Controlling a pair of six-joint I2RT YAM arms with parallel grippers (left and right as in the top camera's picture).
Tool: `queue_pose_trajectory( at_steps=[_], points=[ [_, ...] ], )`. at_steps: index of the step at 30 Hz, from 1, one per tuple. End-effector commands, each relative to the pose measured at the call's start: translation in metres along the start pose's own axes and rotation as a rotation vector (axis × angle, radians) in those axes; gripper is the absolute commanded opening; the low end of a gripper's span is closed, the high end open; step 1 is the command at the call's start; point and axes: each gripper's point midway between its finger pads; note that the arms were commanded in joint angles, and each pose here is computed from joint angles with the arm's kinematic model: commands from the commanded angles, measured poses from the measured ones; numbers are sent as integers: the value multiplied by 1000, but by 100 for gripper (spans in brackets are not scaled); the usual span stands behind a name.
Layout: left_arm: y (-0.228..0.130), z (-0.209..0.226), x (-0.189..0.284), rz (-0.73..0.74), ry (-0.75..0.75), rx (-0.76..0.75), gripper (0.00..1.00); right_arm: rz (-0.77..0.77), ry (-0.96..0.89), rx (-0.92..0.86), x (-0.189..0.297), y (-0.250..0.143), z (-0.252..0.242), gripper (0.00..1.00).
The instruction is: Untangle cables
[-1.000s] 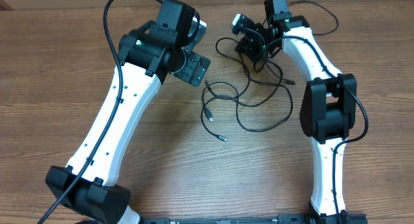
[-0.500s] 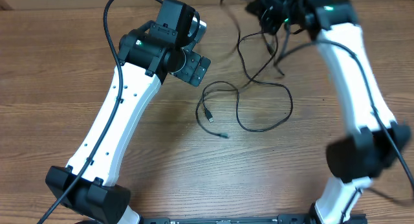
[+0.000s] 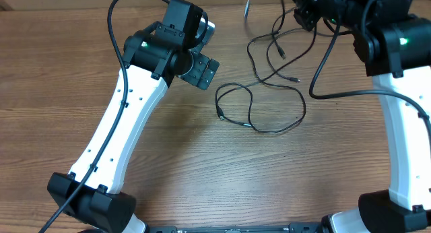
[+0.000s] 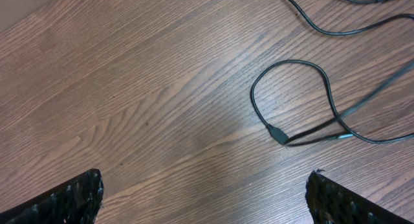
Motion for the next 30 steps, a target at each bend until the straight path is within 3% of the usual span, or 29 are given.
queue_pose_trajectory(
  at_steps=[1,12,24,30],
  points=[
    [0,1,-2,2,-7,19,100,-55,-81,22,29,29,-7,4],
    [0,1,-2,2,-7,19,100,-111,-605,61,118,81,-77,4],
    [0,1,-2,2,-7,19,100,-45,-850,64,165,79,-103,4],
    [0,1,-2,2,-7,19,100,91,-1008,68,185,56,-126,4]
  ],
)
Point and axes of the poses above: each gripper's point midway between its finger pads, its own x axis back along the fingers, its own z axis along the line the jaws close on, y = z × x, and after that the axes turned 1 degree about x, right-handed
